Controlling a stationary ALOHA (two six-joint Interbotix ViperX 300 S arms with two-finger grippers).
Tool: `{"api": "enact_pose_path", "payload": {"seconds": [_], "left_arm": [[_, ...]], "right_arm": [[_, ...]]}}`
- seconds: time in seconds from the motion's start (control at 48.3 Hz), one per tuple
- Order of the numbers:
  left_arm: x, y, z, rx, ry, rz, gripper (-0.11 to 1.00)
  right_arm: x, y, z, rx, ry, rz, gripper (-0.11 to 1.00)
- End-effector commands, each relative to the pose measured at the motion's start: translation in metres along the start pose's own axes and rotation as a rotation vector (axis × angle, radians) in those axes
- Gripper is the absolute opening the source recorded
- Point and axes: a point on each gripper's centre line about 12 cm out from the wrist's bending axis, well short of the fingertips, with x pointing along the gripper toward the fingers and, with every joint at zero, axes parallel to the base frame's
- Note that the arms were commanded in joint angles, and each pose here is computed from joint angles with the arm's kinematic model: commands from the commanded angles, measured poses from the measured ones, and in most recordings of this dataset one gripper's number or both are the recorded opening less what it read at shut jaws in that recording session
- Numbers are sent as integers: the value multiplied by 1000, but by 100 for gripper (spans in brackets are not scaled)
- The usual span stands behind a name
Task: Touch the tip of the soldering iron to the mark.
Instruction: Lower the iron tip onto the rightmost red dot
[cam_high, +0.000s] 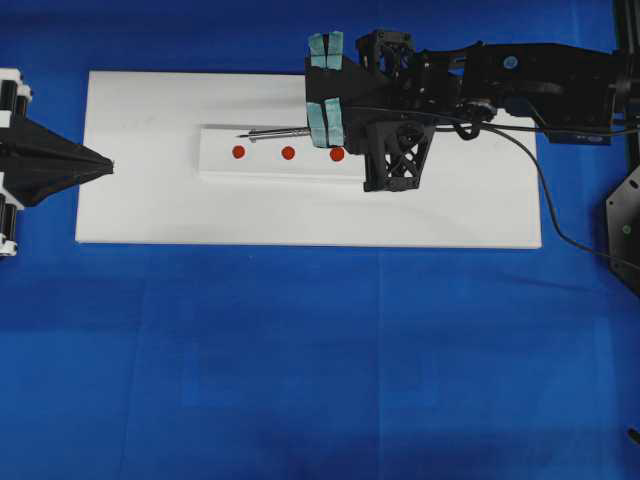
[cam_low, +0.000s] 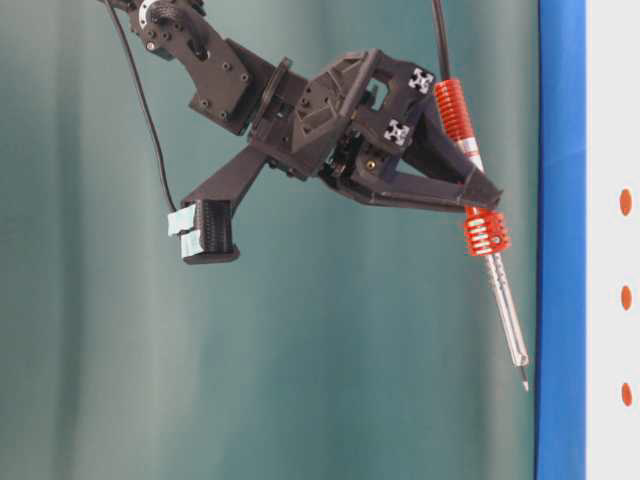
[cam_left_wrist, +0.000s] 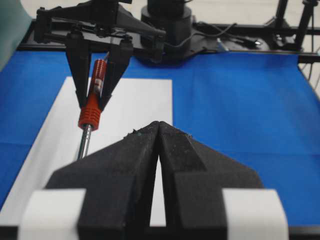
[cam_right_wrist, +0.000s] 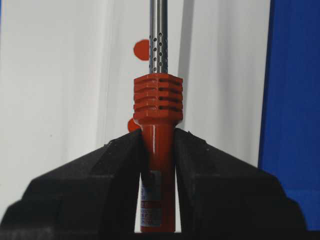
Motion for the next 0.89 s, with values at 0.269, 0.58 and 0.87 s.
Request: {"api": "enact_pose_path", "payload": {"seconds": [0.269,0.58,0.87], "left_arm": [[2,1,4,0,-14,2,0],[1,1,4,0,-15,2,0],[1,1,5,2,-18,2,0]], "right_arm": [[-10,-3,12,4,-42,-9,6],[-10,-3,12,5,-42,-9,6],[-5,-3,10,5,-30,-7,6]]}}
